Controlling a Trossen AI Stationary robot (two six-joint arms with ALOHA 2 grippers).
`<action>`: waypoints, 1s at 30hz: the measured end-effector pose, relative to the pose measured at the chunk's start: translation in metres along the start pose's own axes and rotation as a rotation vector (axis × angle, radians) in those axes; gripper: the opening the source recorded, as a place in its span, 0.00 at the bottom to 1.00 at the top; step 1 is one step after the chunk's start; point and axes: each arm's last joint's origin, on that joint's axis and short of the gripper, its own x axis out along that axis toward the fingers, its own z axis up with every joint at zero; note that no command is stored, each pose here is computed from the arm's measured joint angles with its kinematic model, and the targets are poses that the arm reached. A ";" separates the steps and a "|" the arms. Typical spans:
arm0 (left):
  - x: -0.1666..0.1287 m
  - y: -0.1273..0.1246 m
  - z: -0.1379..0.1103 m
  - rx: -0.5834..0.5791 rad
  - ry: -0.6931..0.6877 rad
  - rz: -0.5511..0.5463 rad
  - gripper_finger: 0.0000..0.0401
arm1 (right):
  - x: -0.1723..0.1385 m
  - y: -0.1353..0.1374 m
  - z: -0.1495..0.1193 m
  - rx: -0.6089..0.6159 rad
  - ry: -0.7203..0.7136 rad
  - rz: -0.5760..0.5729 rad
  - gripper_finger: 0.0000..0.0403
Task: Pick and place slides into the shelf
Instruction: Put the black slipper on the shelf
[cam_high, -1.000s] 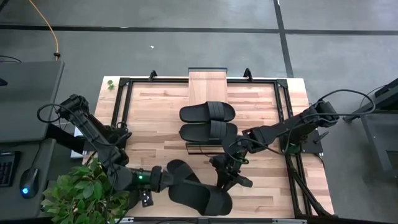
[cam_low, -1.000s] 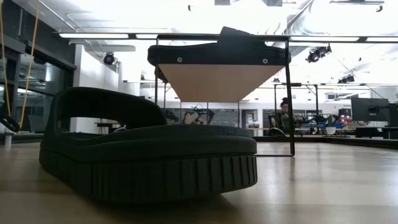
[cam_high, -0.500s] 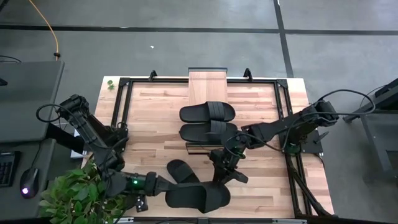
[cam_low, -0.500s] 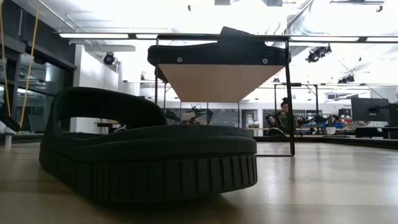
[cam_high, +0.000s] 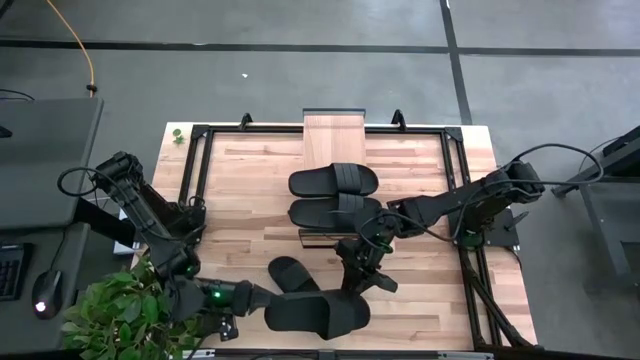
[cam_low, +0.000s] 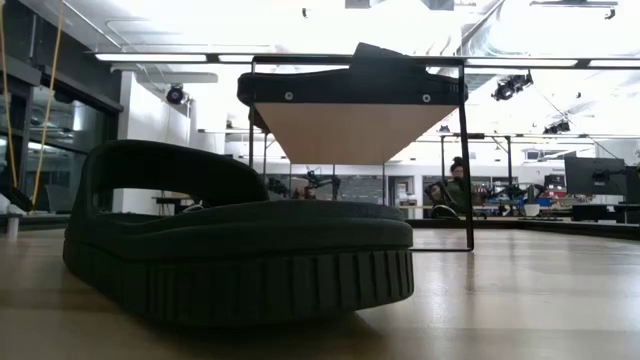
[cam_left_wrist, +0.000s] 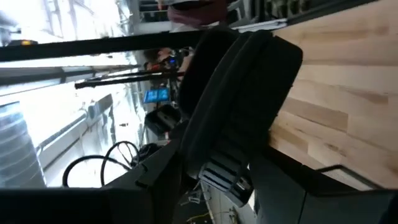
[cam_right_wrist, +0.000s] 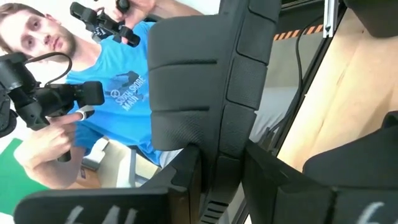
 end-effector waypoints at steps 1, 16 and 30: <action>0.000 0.000 0.000 0.004 0.001 -0.003 0.42 | 0.000 0.000 0.000 0.001 0.000 -0.001 0.18; -0.011 -0.002 0.009 0.065 0.025 -0.002 0.42 | -0.003 -0.003 0.001 0.016 -0.007 -0.010 0.18; -0.006 -0.013 0.019 0.039 -0.009 -0.032 0.42 | -0.013 -0.015 0.007 0.016 -0.045 -0.053 0.18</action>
